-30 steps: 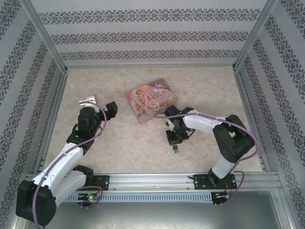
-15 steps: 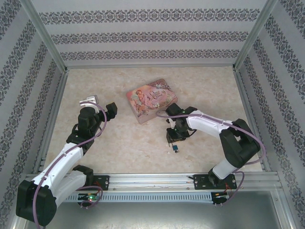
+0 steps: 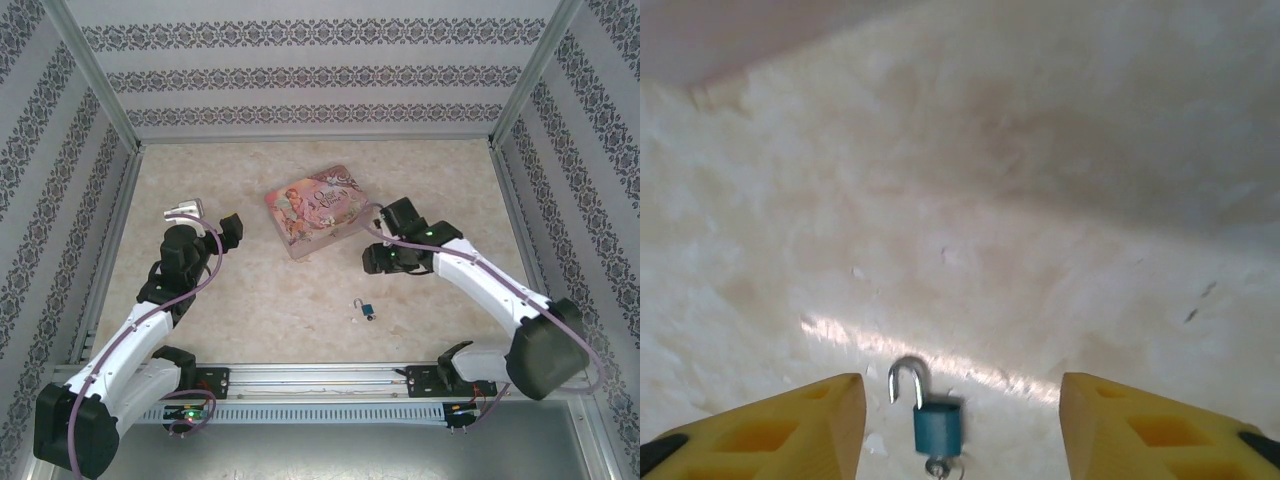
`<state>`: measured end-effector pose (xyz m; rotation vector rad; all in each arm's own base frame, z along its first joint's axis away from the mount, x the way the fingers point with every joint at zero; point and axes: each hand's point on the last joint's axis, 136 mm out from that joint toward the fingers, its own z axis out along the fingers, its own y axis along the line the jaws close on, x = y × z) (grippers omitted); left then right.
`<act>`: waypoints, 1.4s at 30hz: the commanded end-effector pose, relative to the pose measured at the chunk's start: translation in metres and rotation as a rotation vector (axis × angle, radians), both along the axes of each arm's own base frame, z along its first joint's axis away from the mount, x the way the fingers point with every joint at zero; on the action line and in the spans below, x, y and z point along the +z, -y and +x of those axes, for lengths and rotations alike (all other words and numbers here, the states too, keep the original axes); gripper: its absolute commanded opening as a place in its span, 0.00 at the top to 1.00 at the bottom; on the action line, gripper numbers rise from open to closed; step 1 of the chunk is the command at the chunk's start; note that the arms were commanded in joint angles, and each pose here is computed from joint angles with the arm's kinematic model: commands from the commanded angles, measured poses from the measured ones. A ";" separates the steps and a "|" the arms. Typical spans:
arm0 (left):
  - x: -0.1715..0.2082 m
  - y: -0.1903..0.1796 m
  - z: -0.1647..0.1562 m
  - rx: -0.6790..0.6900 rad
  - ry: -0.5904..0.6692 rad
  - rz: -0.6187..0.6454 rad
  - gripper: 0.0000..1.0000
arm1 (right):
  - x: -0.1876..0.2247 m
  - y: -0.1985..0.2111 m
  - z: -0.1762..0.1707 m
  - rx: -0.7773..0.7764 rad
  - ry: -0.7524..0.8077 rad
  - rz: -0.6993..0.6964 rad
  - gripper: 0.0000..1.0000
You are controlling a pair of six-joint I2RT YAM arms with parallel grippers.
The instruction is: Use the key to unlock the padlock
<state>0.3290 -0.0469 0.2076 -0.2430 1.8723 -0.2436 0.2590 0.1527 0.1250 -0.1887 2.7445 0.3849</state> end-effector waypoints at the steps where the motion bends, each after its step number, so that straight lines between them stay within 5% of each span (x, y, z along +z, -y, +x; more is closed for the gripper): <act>1: 0.013 -0.013 0.001 0.045 0.036 0.057 0.01 | 0.018 0.018 0.017 -0.042 0.129 -0.011 0.43; 11: 0.015 -0.033 -0.001 0.109 0.058 0.177 0.01 | 0.059 0.076 0.048 -0.194 0.442 0.001 0.25; 20: 0.005 -0.060 -0.001 0.217 0.100 0.239 0.01 | 0.052 0.127 0.064 -0.313 0.571 -0.037 0.02; 30: -0.037 -0.086 0.018 0.254 0.022 0.284 0.01 | 0.032 0.157 0.086 -0.344 0.742 -0.093 0.02; 42: -0.088 -0.076 0.047 0.163 0.067 0.321 0.01 | 0.009 0.161 0.112 -0.359 0.855 -0.074 0.02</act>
